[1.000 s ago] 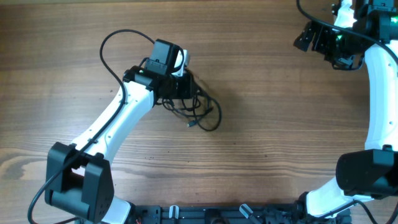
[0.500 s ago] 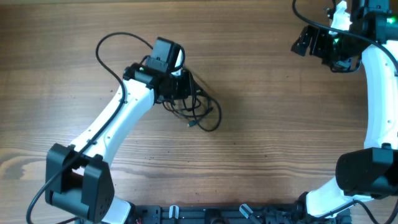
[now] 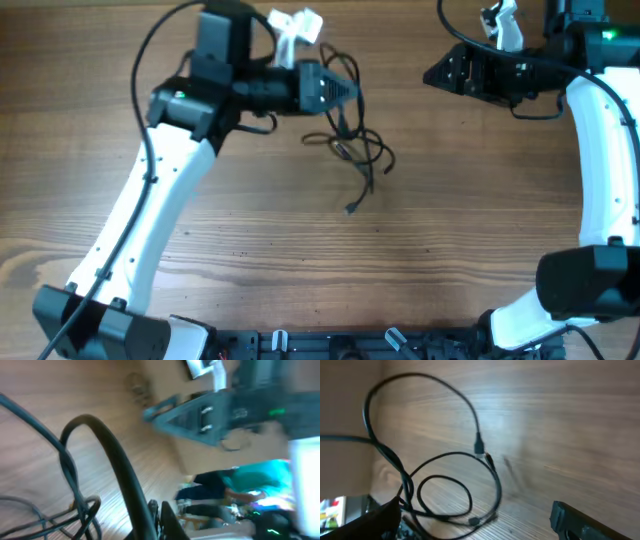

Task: Untangle cables

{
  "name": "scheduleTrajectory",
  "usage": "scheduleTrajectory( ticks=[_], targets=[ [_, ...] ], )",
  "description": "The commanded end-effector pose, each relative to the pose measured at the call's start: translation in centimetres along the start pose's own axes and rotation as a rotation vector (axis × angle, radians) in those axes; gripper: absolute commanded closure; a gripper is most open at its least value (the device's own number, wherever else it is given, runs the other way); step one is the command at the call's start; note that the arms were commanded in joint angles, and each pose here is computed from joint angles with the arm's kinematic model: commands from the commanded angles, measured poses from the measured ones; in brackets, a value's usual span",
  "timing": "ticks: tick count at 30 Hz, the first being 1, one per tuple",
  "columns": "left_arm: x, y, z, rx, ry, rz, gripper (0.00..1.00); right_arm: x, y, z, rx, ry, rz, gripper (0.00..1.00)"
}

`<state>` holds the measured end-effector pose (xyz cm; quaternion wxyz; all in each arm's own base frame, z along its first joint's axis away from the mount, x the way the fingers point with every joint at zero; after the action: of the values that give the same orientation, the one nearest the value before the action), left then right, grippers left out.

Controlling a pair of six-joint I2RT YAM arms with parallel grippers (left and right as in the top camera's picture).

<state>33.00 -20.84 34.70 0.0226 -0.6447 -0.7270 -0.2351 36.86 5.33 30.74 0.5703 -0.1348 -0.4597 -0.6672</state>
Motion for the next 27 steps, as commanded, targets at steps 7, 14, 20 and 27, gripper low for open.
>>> scheduleTrajectory(
  ticks=[7, 14, 20, 27],
  targets=[
    [2.7, 1.2, -4.8, -0.022, -0.234, 0.019, 0.96, 0.4, 0.0, 5.2, 0.165, 0.208, -0.046, 0.03],
    [3.1, 2.3, -6.2, 0.077, -0.279, -0.014, 0.96, -2.0, 0.9, 7.7, 0.232, 0.165, -0.047, 0.32],
    [3.4, 2.8, -7.2, 0.102, -0.314, -0.025, 0.96, -3.1, 1.1, 8.6, 0.236, 0.123, -0.042, 0.51],
    [3.7, 3.4, -7.7, 0.064, -0.327, -0.066, 0.96, -3.3, 0.2, 8.9, 0.232, 0.143, -0.001, 0.55]
  ],
)
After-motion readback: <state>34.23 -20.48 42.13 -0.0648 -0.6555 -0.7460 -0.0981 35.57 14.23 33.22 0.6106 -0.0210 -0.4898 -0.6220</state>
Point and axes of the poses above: each gripper's point midway between its finger pads, its own x axis back along the fingers, its own z axis along the line the jaws close on, y = z × x, the point moved 6 cm from there along x, back along the fingers, and after that the axes turned 9 degrees about x, right-handed, at the moved point
